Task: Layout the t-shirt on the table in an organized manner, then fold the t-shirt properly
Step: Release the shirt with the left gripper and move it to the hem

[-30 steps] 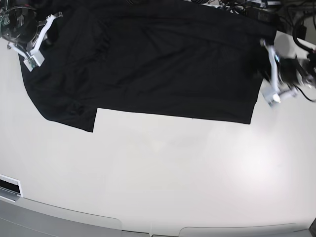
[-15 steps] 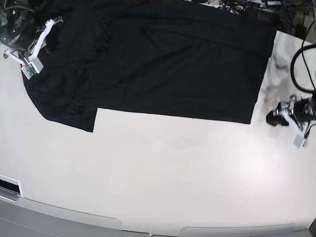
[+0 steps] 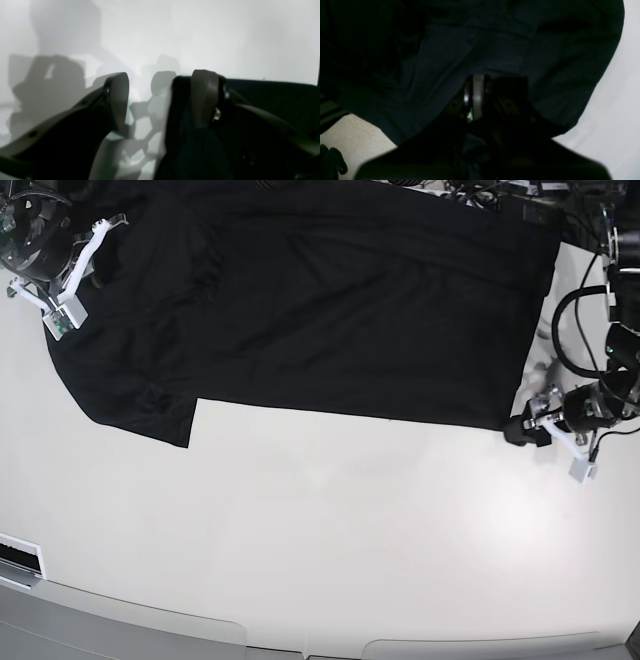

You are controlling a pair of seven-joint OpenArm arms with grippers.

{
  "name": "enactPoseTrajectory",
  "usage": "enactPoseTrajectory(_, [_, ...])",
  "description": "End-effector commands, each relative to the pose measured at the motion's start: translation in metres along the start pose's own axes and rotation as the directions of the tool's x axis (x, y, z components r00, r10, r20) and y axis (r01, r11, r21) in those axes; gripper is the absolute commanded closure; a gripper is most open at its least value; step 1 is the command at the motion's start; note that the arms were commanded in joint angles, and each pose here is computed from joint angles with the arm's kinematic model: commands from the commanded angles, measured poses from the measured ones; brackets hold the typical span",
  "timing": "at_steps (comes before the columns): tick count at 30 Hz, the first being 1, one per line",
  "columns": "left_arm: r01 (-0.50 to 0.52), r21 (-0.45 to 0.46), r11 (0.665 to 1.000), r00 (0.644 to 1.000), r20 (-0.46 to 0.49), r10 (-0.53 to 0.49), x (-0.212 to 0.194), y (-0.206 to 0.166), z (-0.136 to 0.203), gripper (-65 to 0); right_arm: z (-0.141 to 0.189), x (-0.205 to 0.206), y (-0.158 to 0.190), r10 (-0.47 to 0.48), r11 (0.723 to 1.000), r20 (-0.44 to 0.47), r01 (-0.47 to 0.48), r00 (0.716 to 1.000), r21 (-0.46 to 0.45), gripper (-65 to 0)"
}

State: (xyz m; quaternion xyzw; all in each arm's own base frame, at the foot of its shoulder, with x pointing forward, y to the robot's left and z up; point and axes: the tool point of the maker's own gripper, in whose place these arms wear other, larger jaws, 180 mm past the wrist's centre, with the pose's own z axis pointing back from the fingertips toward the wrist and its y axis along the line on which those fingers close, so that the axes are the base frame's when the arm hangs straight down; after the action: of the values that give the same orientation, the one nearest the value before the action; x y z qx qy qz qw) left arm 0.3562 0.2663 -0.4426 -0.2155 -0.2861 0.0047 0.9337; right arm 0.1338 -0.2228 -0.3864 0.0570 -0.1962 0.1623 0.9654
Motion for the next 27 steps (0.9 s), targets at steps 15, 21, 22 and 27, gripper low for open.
enactPoseTrajectory(15, [0.071, -0.097, 0.993, 0.983, -0.162, -0.086, -0.032, -0.036, -0.021, 0.0, 0.008, 0.048, -0.009, 0.061, 0.998, 0.212, -0.052, 0.975, -0.046, -23.0])
enactPoseTrajectory(21, [0.086, -0.101, 0.991, 0.987, -0.129, -0.099, -0.013, -0.040, -0.021, 0.0, 0.013, 0.078, -0.029, 0.286, 0.951, 0.250, -0.242, 0.925, -0.191, -40.4])
enactPoseTrajectory(22, [0.089, -0.101, 0.991, 0.987, -0.125, -0.101, -0.011, -0.040, -0.021, 0.0, 0.015, 0.085, -0.033, 0.275, 0.952, 0.269, -0.222, 0.923, -0.213, -40.4])
enactPoseTrajectory(27, [0.091, -0.106, 0.990, 0.988, -0.114, -0.103, -0.005, -0.043, -0.022, 0.0, 0.023, 0.104, -0.077, 0.067, 0.941, 0.316, 0.046, 0.946, -0.337, -40.5])
